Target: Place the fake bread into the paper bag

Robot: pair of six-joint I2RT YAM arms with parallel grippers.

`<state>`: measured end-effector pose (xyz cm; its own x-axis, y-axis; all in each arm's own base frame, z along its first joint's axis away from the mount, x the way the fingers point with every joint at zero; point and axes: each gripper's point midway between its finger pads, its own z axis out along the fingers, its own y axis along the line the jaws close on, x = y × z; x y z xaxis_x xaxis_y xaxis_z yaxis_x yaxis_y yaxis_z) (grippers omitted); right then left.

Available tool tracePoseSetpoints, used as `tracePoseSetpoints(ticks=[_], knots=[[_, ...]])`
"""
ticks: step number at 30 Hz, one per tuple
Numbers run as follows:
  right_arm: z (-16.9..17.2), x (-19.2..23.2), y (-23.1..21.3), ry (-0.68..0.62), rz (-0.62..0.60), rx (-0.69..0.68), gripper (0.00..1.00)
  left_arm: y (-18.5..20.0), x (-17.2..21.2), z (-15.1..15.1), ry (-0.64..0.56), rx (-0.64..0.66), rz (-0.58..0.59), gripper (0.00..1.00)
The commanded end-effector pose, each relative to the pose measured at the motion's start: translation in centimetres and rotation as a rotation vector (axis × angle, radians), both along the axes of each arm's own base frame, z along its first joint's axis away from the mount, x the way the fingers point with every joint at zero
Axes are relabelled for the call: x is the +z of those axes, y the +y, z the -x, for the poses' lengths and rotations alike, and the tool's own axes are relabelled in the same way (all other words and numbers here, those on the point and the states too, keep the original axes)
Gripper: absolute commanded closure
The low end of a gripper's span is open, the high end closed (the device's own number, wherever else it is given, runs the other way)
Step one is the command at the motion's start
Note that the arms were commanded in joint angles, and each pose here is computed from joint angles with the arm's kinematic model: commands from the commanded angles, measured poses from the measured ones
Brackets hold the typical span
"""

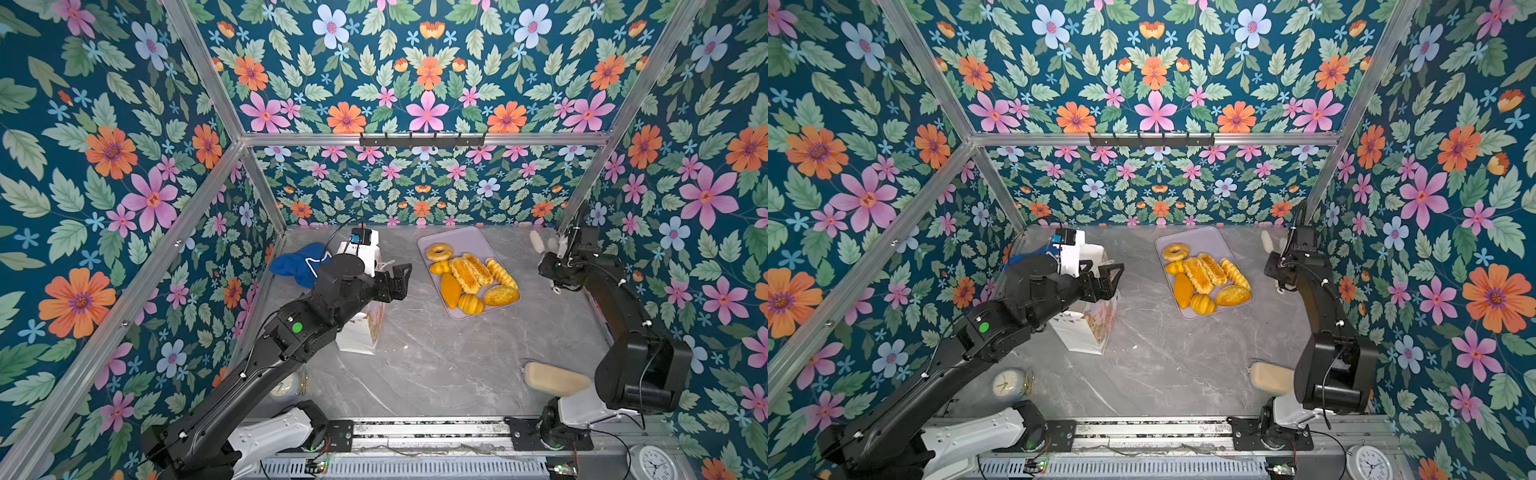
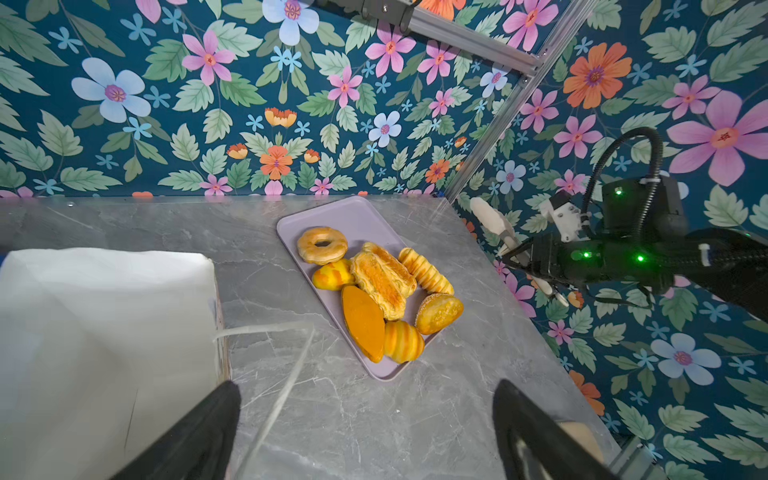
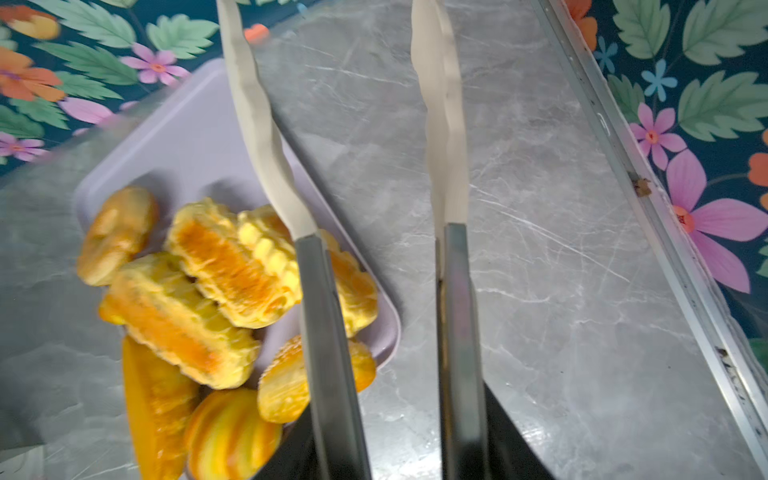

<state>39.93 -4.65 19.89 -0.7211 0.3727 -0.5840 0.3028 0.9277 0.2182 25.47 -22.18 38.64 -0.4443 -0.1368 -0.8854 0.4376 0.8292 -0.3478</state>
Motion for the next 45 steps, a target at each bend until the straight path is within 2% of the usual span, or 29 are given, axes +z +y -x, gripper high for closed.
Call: tracePoseSetpoints(ticks=[1, 7, 11, 17, 21, 26, 33, 40, 45], knots=[[0.9, 2.6, 2.9, -0.053, -0.028, 0.051, 0.53, 1.3, 0.7, 0.1, -0.017, 0.036, -0.051, 0.04], [3.9, 6.4, 9.2, -0.084, -0.06, 0.198, 0.54, 4.7, 3.3, 0.0, -0.06, 0.152, -0.148, 0.03], [6.3, 7.9, 12.8, -0.089, -0.102, 0.288, 0.55, 8.0, 5.8, 0.2, -0.09, 0.276, -0.209, 0.01], [8.7, 7.6, 14.9, -0.042, -0.197, 0.343, 0.55, 12.6, 4.6, 1.7, -0.019, 0.423, -0.313, 0.0], [9.8, 5.9, 15.3, 0.053, -0.228, 0.355, 0.64, 14.4, 3.3, 3.0, 0.027, 0.462, -0.3, 0.01], [10.6, 5.0, 16.1, 0.072, -0.277, 0.376, 0.64, 15.3, 1.4, 3.6, 0.084, 0.494, -0.323, 0.01], [11.9, 3.1, 16.4, 0.139, -0.301, 0.391, 0.65, 14.8, -1.5, 2.5, 0.155, 0.497, -0.403, 0.01], [13.3, 2.3, 16.6, 0.154, -0.342, 0.391, 0.64, 16.3, -4.3, -0.5, 0.287, 0.449, -0.382, 0.02], [14.0, 3.0, 16.6, 0.143, -0.349, 0.398, 0.64, 15.9, -6.5, -2.2, 0.349, 0.417, -0.395, 0.03]])
